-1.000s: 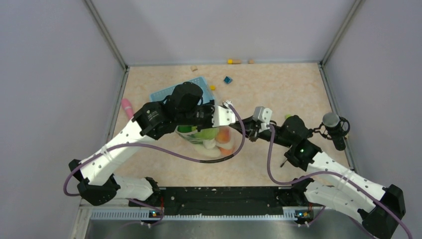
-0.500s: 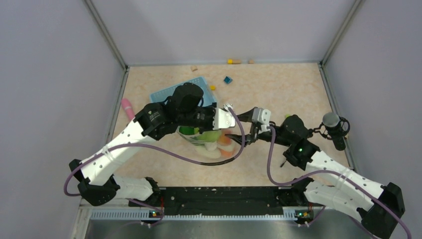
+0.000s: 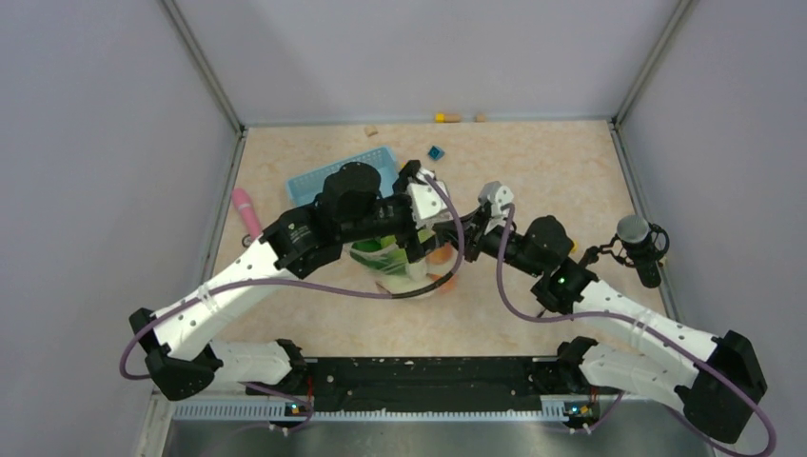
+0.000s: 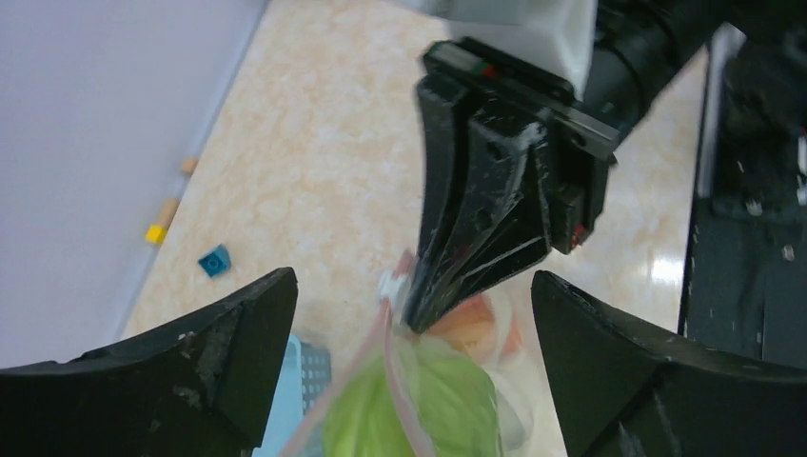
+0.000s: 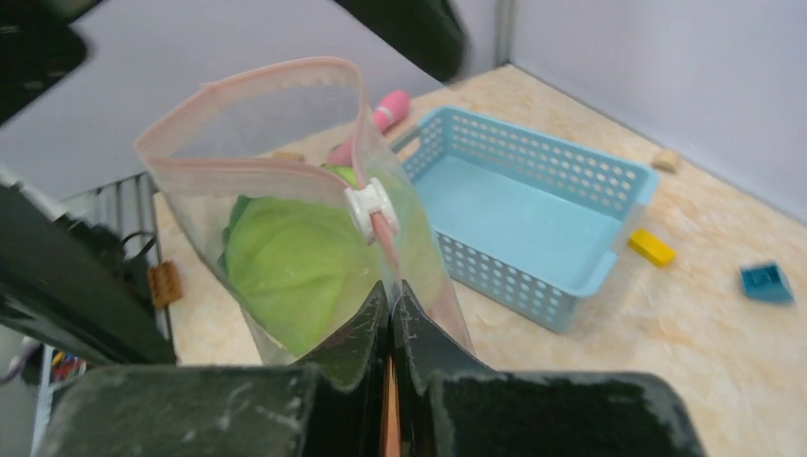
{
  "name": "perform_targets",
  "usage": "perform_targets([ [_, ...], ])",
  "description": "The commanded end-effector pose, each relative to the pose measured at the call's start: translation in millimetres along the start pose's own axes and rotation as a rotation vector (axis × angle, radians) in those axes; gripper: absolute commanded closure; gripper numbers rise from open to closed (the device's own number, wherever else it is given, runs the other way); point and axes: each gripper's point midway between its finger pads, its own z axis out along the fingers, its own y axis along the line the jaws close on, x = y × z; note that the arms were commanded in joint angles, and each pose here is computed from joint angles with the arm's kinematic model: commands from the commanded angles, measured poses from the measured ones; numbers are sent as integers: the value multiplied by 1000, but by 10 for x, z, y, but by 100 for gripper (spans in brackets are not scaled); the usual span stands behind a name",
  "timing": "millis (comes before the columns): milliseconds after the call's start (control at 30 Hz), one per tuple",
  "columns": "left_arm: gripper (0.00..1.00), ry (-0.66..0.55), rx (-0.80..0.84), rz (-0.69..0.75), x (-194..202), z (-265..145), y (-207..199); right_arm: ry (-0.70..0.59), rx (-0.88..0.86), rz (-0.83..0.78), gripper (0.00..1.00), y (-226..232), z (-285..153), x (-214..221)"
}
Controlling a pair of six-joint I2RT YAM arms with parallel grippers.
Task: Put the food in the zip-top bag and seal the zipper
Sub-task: Adjust the zipper food storage bag at the center of the board.
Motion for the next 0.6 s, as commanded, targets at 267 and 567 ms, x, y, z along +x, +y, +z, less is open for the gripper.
perform_targets([
  [267, 1, -355, -603, -658, -74, -1008, 483, -148, 708, 257, 100, -901, -768, -394],
  [567, 2, -227, -595, -903, 709, -480, 210, -158, 377, 309, 100, -349, -573, -474],
])
